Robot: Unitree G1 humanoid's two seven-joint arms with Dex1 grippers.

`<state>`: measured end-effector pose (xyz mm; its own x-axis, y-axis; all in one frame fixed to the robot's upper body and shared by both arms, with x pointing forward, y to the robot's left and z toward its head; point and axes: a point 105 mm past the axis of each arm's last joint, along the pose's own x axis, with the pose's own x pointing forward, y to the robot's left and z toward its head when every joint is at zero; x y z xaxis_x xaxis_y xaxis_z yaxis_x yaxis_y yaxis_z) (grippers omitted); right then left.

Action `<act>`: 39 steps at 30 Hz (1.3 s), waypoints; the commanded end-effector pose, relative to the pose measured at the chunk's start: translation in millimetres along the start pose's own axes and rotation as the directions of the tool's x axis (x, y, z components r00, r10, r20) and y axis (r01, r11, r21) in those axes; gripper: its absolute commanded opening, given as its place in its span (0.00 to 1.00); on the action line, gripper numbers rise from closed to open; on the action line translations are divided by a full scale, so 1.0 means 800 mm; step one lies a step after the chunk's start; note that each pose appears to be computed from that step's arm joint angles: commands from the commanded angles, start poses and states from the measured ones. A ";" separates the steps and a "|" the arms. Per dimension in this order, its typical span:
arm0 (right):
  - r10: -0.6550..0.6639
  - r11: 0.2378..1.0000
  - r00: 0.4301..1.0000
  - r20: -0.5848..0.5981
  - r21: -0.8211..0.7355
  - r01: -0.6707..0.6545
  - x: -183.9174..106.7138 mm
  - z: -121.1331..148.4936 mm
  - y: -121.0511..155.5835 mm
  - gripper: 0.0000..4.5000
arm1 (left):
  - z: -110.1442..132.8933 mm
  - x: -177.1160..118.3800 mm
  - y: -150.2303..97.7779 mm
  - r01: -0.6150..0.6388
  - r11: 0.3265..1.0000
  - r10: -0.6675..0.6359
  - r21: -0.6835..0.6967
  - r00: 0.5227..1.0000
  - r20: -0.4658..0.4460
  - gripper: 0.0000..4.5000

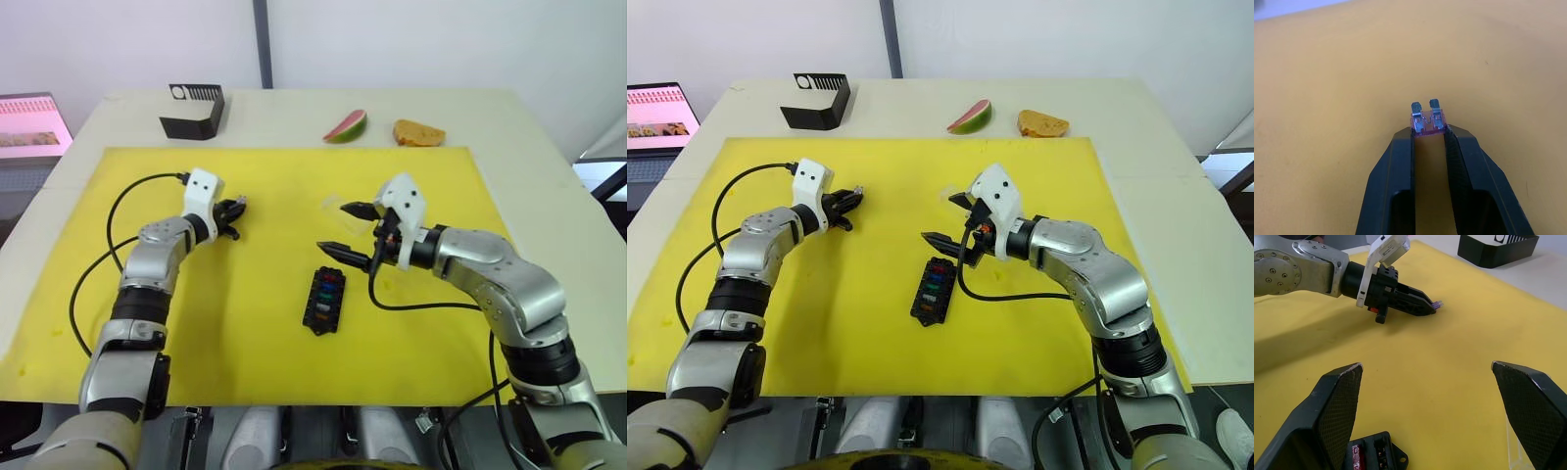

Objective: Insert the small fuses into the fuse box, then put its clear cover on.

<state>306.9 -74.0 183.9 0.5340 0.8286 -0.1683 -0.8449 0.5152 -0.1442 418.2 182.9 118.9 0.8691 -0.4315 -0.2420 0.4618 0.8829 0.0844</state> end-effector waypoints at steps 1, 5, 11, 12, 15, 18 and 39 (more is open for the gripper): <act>0.032 0.999 0.999 0.031 -0.042 -0.030 -0.002 0.013 0.011 1.00 | 0.011 -0.003 -0.002 0.033 0.998 -0.034 0.060 0.999 0.014 0.07; 0.050 0.997 0.998 0.024 -0.054 -0.049 -0.007 0.013 0.013 1.00 | 0.027 -0.021 -0.003 0.157 0.974 -0.160 0.162 0.987 0.011 0.07; 0.240 0.967 0.971 -0.008 -0.090 -0.240 -0.031 0.010 0.045 1.00 | 0.018 -0.099 -0.028 0.642 0.676 -0.568 0.361 0.767 -0.300 0.07; 0.255 0.963 0.967 -0.020 -0.092 -0.255 -0.034 0.008 0.047 1.00 | 0.016 -0.109 -0.030 0.689 0.625 -0.592 0.367 0.725 -0.351 0.07; 0.293 0.950 0.954 -0.061 -0.096 -0.298 -0.042 -0.001 0.053 1.00 | 0.013 -0.135 -0.037 0.806 0.459 -0.642 0.374 0.592 -0.486 0.07; 0.320 0.939 0.943 -0.093 -0.103 -0.329 -0.048 -0.009 0.061 1.00 | 0.010 -0.143 -0.051 0.851 0.342 -0.662 0.398 0.519 -0.541 0.07; 0.280 0.949 0.949 -0.148 -0.108 -0.297 -0.062 -0.024 0.075 1.00 | -0.001 -0.151 -0.113 0.831 -0.286 -0.632 0.478 0.211 -0.746 0.07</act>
<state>234.6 -89.7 155.6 0.2729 0.8930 -0.3579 -0.9608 0.2339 -0.1490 270.9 154.8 137.3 -0.2384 -0.5090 -0.8271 0.6859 -0.6912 0.2277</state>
